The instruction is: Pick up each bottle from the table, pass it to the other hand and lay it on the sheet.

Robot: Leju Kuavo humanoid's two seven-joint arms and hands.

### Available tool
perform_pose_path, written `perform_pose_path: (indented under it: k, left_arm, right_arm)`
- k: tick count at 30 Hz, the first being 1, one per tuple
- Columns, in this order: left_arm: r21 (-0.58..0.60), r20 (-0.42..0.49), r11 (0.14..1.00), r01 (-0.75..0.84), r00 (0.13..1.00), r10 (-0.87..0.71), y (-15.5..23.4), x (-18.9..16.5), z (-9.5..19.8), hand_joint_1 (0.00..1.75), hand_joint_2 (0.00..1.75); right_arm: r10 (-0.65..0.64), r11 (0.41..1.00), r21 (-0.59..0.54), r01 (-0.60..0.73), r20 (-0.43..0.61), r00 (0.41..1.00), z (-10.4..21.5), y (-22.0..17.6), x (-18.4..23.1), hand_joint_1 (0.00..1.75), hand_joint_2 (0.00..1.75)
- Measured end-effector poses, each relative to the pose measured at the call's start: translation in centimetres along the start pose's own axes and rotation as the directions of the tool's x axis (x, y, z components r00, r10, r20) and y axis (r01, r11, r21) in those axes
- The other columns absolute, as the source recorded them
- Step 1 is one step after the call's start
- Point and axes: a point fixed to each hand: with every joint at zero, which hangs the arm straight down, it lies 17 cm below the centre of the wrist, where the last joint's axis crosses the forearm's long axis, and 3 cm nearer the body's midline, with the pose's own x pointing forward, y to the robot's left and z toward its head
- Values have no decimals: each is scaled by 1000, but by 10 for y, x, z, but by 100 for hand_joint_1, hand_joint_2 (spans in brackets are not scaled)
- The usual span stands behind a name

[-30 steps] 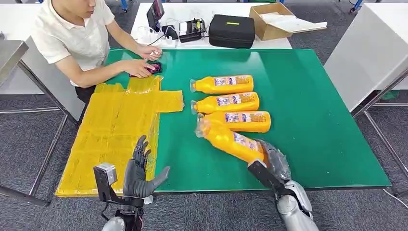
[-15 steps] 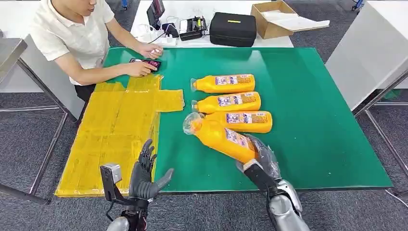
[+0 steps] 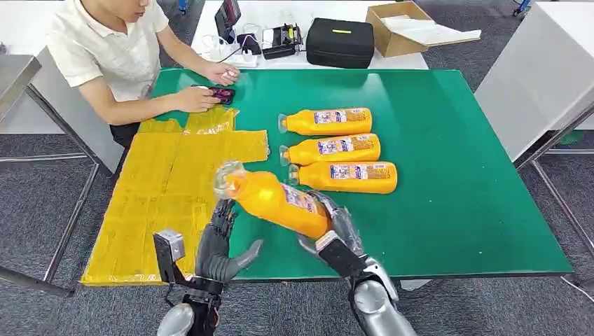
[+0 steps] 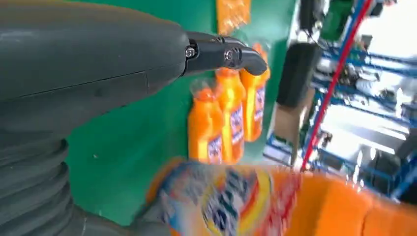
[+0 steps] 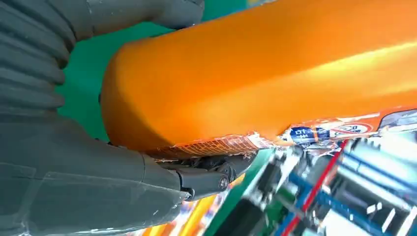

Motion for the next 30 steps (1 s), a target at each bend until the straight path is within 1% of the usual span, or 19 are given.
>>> perform_pose_path:
  k: [5, 8, 12, 18, 19, 20, 23, 29, 30]
  left_arm:
    - [-35, 35, 999, -26, 999, 27, -10, 10, -1, 0, 175]
    - [-44, 31, 998, -51, 998, 52, -13, 12, -1, 0, 175]
    - [-52, 36, 994, -92, 995, 94, -14, 14, -1, 0, 175]
    - [-48, 52, 993, -105, 993, 107, -13, 18, -2, 0, 175]
    - [-43, 56, 993, -106, 993, 108, -11, 19, -2, 3, 175]
    - [-38, 61, 994, -106, 992, 108, -10, 20, -4, 175, 175]
    - [-34, 71, 992, -120, 990, 122, -8, 24, -6, 175, 175]
    - [-50, 105, 989, -137, 984, 142, -9, 33, -8, 175, 175]
    - [-51, 108, 989, -136, 984, 141, -9, 33, -8, 175, 175]
  right_arm:
    - [-13, 997, 77, 14, -17, 1000, 0, 36, -1, 175, 175]
    - [-6, 993, 119, 8, -19, 1000, 2, 53, -2, 175, 175]
    - [-6, 989, 145, 8, -15, 1000, 2, 64, -1, 175, 175]
    - [23, 984, 179, -21, -8, 1000, 1, 75, -1, 175, 175]
    - [26, 982, 186, -24, -6, 1000, 1, 77, 0, 175, 175]
    - [29, 980, 195, -28, -1, 1000, 0, 79, 1, 175, 175]
    - [27, 978, 204, -28, 8, 1000, -2, 84, 4, 175, 175]
    - [-23, 976, 218, 18, 20, 1000, -4, 88, 9, 175, 175]
    - [-25, 976, 219, 20, 22, 999, -4, 89, 10, 169, 175]
